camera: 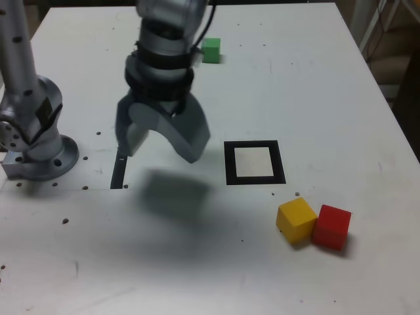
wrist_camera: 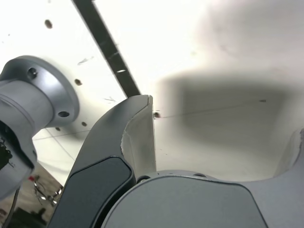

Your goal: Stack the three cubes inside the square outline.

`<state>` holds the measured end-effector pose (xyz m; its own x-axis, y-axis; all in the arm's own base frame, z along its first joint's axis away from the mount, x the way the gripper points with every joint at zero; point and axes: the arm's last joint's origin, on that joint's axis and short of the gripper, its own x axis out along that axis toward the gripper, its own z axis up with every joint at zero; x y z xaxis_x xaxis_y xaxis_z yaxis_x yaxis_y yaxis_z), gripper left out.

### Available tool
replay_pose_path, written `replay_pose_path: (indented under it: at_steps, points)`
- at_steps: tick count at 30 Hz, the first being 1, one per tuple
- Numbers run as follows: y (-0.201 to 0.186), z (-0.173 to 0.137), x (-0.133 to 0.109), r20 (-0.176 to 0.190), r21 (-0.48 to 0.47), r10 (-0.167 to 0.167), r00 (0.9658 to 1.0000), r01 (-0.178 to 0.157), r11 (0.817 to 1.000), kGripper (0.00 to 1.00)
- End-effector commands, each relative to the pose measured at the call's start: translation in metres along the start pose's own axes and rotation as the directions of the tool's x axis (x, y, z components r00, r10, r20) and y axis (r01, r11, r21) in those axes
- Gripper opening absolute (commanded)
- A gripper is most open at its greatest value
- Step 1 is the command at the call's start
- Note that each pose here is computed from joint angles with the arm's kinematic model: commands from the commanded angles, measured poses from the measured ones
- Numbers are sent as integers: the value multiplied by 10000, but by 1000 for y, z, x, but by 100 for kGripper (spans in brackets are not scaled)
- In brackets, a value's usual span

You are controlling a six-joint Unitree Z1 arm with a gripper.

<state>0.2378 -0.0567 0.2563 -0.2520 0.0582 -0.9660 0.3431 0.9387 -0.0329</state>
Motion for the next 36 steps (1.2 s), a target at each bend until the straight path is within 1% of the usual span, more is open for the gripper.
replay_pose_path:
  at_steps: [1, 3, 6, 10, 15, 18, 21, 24, 27, 32, 36]
  points:
    - [-3, 5, -3, -54, 171, 152, 9999, -151, 9997, 99]
    - [-7, 13, -9, 4, 398, 421, 9991, -421, 9983, 99]
    - [-12, 22, -15, 58, 680, 729, 9973, -731, 9950, 99]
    - [-19, 35, -22, 115, 1018, 997, 9950, -1003, 9897, 99]
    - [-26, 54, -28, 216, 1415, 1191, 9927, -1209, 9825, 99]
    - [-31, 65, -32, 341, 1615, 1295, 9910, -1333, 9778, 99]
    - [-36, 75, -36, 532, 1797, 1420, 9884, -1494, 9723, 99]
    - [-41, 84, -41, 716, 2014, 1580, 9848, -1694, 9647, 99]
    - [-44, 92, -44, 766, 2190, 1701, 9825, -1830, 9584, 99]
    - [-50, 106, -51, 837, 2469, 1835, 9794, -1988, 9484, 99]
    - [-52, 119, -60, 906, 2797, 1948, 9767, -2127, 9362, 99]
